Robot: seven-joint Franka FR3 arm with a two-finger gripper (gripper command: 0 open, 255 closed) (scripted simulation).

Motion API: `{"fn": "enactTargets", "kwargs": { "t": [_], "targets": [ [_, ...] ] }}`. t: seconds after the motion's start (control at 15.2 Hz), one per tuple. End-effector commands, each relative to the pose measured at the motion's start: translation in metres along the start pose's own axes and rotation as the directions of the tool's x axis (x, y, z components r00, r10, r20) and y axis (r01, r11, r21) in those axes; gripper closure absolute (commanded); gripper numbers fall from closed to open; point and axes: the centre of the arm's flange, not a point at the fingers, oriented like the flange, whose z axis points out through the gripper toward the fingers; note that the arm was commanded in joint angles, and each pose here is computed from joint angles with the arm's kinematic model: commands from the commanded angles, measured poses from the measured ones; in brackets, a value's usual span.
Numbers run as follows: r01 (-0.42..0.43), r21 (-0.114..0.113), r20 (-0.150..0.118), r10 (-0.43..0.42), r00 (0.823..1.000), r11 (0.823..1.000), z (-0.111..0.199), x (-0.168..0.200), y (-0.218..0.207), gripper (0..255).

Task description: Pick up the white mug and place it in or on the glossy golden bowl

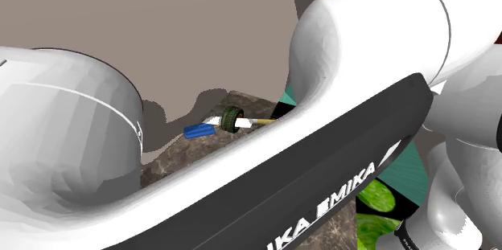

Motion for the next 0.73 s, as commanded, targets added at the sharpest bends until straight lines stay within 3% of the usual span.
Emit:
{"fn": "enactTargets", "kwargs": {
  "t": [0.0, 0.4, 0.46, 0.66],
  "targets": [
    [0.0, 0.001, 0.0, 0.0, 1.0, 1.0, 0.0029, -0.0002, -0.0002, 255],
    [0.0, 0.001, 0.0, 0.0, 1.0, 1.0, 0.0029, -0.0002, -0.0002, 255],
    [0.0, 0.001, 0.0, 0.0, 1.0, 1.0, 0.0029, -0.0002, -0.0002, 0],
    [0.0, 0.001, 0.0, 0.0, 1.0, 1.0, 0.0029, -0.0001, -0.0002, 0]
  ]
}}
